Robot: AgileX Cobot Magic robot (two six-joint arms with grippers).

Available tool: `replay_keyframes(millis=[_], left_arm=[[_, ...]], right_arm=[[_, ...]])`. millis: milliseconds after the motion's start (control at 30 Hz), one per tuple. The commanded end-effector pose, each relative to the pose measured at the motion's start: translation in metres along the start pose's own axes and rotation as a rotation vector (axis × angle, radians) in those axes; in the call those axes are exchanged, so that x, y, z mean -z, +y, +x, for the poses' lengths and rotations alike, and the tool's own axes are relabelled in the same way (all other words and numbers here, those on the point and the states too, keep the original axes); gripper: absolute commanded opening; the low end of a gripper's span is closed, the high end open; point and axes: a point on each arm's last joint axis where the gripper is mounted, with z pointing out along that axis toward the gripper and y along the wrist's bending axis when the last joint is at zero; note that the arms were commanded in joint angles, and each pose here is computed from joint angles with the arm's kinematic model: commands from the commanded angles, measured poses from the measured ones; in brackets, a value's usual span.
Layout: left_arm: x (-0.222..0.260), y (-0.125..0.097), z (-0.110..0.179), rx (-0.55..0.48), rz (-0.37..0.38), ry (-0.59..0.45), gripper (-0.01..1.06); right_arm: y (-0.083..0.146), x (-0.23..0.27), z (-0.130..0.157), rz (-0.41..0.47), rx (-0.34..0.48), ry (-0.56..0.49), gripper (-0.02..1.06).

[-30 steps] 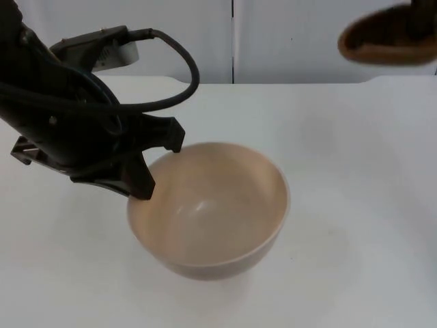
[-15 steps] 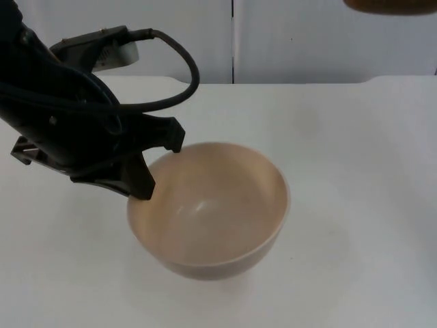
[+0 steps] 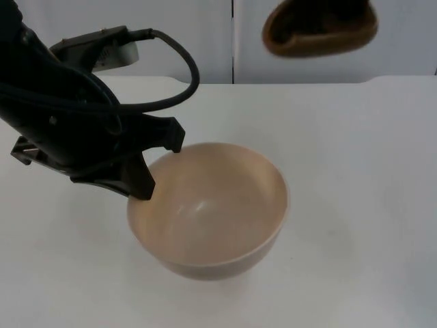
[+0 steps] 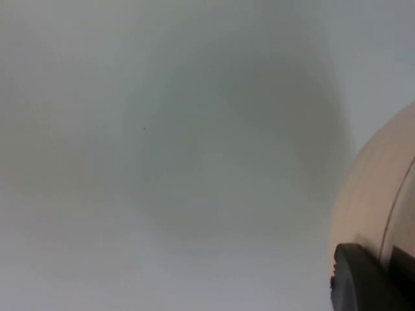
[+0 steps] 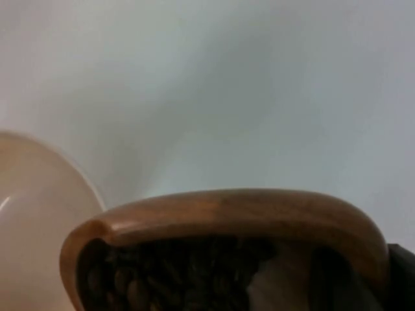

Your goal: Pick up the bowl with the left hand and pour the coffee beans from the cup into the bowl with the right hand.

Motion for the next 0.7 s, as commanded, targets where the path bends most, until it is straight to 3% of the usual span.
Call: replay_keyframes(millis=[0,200,433,567,667], left_arm=[[0.003,-0.004,-0.001,0.007,0.013,-0.014,0.0],[0.003,-0.004,-0.001,0.007,0.013,-0.014,0.0],[0.003,-0.004,-0.001,0.006,0.013,-0.016,0.0],[0.003,-0.004,-0.001,0.006,0.013,-0.016,0.0],[0.003,-0.004,-0.001,0.006,0.012,-0.017,0.0]], right_arm=[[0.013,-0.008,-0.003,0.008,0.054,0.015,0.0],[0.047,-0.038,-0.006,0.022,0.16,0.077,0.0],[0.065,-0.045,-0.007,0.069,0.243,0.087,0.0],[0.073,-0.04,-0.009,0.185,0.339,0.063,0.0],[0.076,-0.036,-0.009,0.212,0.367,0.049,0.0]])
